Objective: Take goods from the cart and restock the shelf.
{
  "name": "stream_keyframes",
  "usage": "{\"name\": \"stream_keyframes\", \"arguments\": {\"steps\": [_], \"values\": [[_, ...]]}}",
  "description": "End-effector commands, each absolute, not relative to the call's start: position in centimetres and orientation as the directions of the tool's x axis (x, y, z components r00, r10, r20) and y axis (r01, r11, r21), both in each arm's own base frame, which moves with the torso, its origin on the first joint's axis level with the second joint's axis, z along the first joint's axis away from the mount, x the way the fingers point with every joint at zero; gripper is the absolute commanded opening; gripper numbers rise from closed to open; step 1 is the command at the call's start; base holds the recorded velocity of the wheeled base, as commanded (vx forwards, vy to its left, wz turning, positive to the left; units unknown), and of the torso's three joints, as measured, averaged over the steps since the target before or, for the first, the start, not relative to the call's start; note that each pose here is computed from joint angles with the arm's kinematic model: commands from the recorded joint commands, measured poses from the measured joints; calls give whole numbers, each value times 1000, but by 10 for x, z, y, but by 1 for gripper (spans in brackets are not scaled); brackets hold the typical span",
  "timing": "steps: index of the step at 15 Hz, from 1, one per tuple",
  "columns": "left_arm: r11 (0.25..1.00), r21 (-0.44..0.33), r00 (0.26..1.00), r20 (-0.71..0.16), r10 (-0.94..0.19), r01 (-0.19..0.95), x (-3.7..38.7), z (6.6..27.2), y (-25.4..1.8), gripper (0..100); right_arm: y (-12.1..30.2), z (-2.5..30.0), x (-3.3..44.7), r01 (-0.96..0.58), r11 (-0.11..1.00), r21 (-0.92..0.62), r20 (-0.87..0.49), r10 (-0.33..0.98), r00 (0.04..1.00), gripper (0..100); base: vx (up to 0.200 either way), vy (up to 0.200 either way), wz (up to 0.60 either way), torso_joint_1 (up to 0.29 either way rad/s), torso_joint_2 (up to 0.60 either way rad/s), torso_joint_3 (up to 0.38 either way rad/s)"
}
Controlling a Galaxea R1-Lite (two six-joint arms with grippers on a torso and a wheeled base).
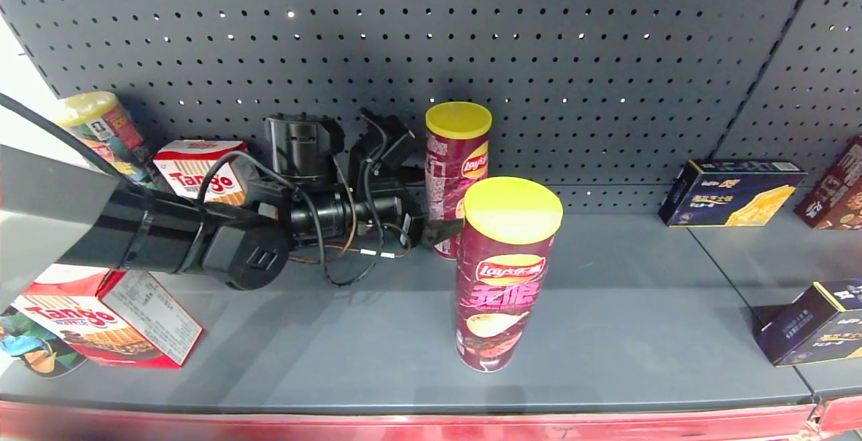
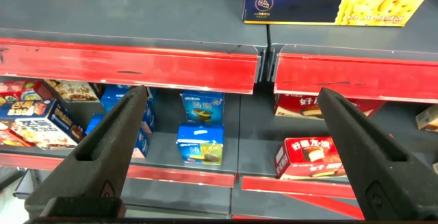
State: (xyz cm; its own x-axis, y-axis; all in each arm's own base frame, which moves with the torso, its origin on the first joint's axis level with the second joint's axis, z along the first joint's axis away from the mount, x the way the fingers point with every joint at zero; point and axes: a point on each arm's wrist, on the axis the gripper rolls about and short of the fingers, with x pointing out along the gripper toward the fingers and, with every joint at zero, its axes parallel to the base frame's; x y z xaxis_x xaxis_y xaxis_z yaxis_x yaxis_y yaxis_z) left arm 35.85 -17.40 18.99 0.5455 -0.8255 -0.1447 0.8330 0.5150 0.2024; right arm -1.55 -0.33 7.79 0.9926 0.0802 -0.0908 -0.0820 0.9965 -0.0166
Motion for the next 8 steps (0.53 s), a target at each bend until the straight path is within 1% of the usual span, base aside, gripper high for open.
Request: {"name": "stream_keyframes", "arguments": {"steps": [1, 3, 5, 8], "values": [[537, 214, 569, -132, -812, 816, 341, 194, -163, 100, -3, 78, -15, -83, 996, -17, -93, 81, 992, 100, 0, 0, 0, 0, 0, 0], [566, 223, 599, -124, -791, 794, 336, 195, -159, 100, -3, 78, -15, -83, 996, -17, -92, 81, 993, 100, 0, 0, 0, 0, 0, 0], [615, 231, 651, -129, -748, 754, 334, 196, -157, 100, -3, 78, -15, -83, 996, -17, -92, 81, 993, 100, 0, 0, 0, 0, 0, 0], [633, 231, 668, -120, -735, 739, 335, 198, -156, 100, -3, 78, -15, -83, 996, -17, -92, 81, 993, 100, 0, 0, 0, 0, 0, 0]]}}
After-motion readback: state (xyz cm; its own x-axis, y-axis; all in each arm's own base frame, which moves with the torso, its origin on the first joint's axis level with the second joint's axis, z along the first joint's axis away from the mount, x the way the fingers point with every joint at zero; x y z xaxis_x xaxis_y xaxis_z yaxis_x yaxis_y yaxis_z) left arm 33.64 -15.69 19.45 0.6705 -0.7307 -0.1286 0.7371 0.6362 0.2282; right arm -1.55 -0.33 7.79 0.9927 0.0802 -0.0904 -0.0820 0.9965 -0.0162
